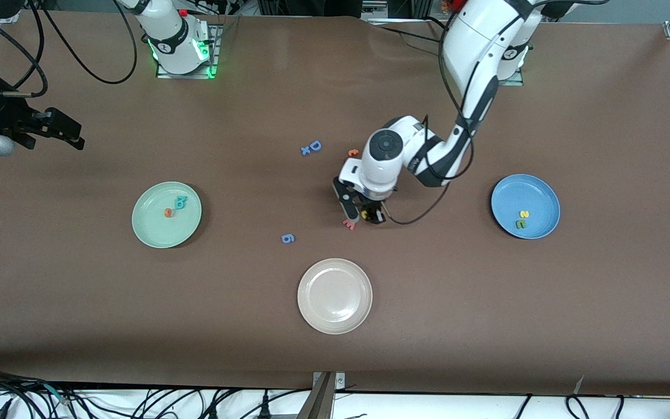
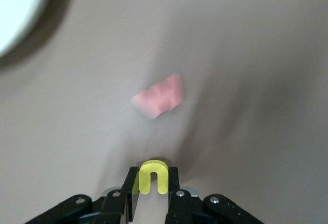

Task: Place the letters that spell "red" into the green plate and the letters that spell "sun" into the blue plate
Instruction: 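Carry yellow u to the blue plate and open the left gripper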

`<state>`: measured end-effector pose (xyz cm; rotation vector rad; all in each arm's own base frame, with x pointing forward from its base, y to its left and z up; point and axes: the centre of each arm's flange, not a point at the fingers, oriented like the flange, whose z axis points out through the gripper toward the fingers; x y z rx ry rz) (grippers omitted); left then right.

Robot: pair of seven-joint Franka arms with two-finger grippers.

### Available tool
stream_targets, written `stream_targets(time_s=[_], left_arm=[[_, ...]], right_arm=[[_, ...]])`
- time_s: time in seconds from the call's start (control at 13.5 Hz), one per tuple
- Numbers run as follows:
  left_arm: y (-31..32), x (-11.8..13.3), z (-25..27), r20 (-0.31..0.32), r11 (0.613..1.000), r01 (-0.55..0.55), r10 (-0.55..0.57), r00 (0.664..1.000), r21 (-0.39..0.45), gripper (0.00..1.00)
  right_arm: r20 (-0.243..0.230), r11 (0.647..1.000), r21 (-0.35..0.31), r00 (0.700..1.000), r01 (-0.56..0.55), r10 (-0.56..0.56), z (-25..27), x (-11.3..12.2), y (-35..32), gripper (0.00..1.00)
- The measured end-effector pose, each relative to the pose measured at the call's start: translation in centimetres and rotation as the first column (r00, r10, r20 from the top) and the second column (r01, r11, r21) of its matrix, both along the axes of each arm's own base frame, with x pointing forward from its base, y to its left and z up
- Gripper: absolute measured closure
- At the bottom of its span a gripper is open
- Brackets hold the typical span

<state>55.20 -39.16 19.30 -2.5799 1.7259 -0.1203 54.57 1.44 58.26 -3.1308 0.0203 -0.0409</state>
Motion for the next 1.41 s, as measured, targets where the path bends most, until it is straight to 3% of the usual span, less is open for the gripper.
stream_targets(time_s=[0.3,0.45,0.82,0.97,1.12,1.41], left_arm=[[11.4,6.0,6.3,-0.049,0.995,0.057,-0.053,0.997,0.081,0.74],[18.8,8.1,7.4,-0.079,0.996,0.003,0.004,0.997,0.095,0.74],[31.8,9.3,8.8,-0.173,0.973,-0.191,0.212,0.962,0.13,0.73],[35.5,7.9,7.1,-0.25,0.941,-0.32,0.339,0.907,0.114,0.74],[37.3,5.9,4.5,-0.307,0.885,-0.442,0.466,0.83,0.147,0.73],[37.2,3.0,1.2,-0.356,0.818,-0.533,0.574,0.738,0.215,0.67]], right_arm=[[-0.006,1.0,0.0,1.0,0.002,-0.002,-0.7,0.0,-0.1,0.0],[-0.005,1.0,0.0,1.0,0.0,0.0,-0.7,0.0,0.0,0.0],[-0.008,1.0,-0.001,1.0,-0.006,0.006,-0.8,0.0,0.3,0.0],[-0.009,1.0,-0.001,1.0,-0.006,0.006,-0.8,0.0,0.3,0.0],[-0.011,1.0,-0.001,1.0,-0.005,0.005,-0.8,0.0,0.3,0.0],[-0.02,1.0,-0.005,1.0,-0.003,0.003,-0.9,-0.1,0.1,0.0]])
